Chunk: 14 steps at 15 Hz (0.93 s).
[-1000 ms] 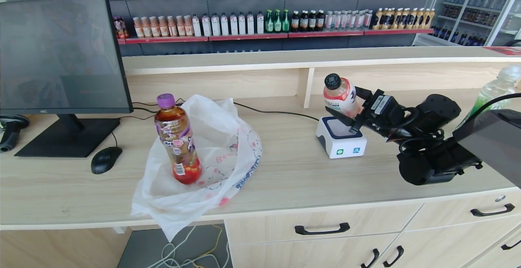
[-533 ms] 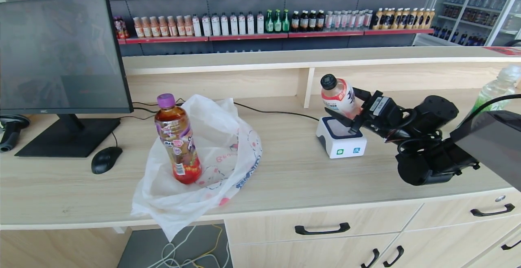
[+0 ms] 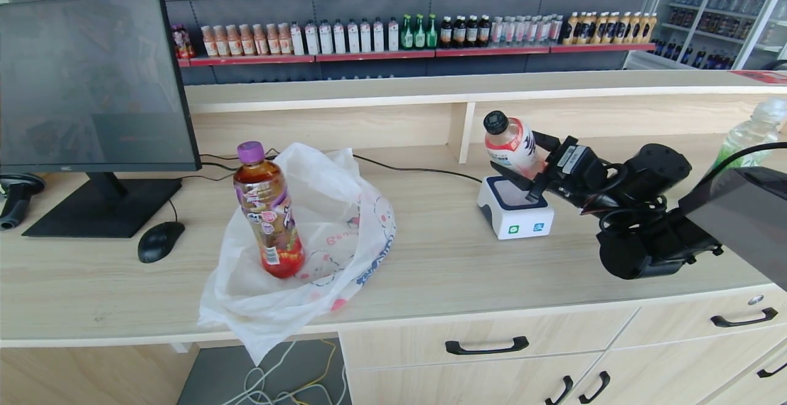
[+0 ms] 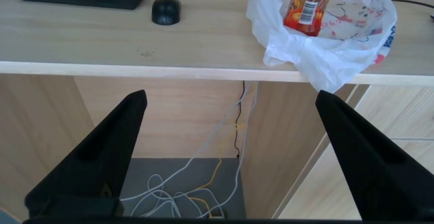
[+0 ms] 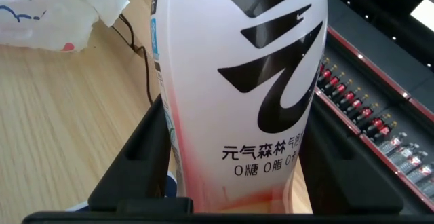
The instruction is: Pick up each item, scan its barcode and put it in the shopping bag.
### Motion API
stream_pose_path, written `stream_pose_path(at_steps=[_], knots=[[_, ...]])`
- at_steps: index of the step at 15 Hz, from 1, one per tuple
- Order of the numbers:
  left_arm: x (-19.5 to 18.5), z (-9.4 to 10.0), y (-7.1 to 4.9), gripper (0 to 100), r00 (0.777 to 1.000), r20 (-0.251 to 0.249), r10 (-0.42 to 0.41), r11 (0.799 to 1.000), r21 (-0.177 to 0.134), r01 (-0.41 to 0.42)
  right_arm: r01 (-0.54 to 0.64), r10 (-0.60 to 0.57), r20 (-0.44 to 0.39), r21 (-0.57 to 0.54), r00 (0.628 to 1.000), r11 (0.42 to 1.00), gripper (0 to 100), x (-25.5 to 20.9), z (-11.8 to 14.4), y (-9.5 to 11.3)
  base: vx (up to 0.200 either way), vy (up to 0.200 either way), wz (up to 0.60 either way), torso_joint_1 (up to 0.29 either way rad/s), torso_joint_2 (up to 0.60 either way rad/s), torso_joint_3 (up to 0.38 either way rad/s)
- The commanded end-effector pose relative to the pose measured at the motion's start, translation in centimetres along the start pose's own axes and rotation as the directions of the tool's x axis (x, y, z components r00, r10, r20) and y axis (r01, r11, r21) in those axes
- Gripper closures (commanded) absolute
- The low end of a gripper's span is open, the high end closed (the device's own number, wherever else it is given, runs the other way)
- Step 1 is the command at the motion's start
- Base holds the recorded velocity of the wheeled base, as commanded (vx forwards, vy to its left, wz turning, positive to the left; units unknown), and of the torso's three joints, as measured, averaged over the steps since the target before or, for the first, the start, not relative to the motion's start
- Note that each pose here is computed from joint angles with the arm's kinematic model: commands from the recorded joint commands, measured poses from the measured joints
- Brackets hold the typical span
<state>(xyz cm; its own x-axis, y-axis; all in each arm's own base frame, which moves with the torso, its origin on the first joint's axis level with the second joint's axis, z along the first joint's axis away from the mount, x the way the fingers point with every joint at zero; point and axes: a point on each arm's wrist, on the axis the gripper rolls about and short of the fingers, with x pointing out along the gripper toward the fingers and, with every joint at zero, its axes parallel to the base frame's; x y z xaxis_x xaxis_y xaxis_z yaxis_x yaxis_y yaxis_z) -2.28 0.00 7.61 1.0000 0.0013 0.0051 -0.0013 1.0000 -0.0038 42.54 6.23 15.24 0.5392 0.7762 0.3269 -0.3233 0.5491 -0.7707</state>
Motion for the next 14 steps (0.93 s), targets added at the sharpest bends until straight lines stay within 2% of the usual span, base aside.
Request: stream_pose_path(at_steps=[1, 9, 11, 14], knots=[[0.0, 0.0, 0.0, 0, 1.0, 0.001, 0.0, 1.0, -0.001, 0.0, 0.003, -0.003, 0.006, -0.004, 1.0, 1.0, 100, 0.1, 0.3, -0.2, 0.0, 0.0, 0.0, 0.0, 0.0, 0.0], [0.0, 0.0, 0.0, 0, 1.0, 0.0, 0.002, 1.0, -0.004, -0.002, 0.046, -0.046, -0.004, -0.008, 0.999, 0.999, 100, -0.3, 2.6, -1.2, 0.0, 0.0, 0.0, 0.0, 0.0, 0.0], [0.0, 0.0, 0.0, 0, 1.0, 0.0, 0.002, 1.0, -0.004, -0.002, 0.09, -0.089, -0.026, 0.013, 0.996, 0.996, 100, -0.3, 3.1, -1.5, 0.0, 0.0, 0.0, 0.0, 0.0, 0.0], [0.0, 0.0, 0.0, 0, 1.0, 0.0, 0.003, 1.0, -0.004, -0.003, 0.175, -0.174, -0.028, 0.042, 0.984, 0.984, 100, -0.2, 5.1, -3.0, 0.0, 0.0, 0.0, 0.0, 0.0, 0.0]])
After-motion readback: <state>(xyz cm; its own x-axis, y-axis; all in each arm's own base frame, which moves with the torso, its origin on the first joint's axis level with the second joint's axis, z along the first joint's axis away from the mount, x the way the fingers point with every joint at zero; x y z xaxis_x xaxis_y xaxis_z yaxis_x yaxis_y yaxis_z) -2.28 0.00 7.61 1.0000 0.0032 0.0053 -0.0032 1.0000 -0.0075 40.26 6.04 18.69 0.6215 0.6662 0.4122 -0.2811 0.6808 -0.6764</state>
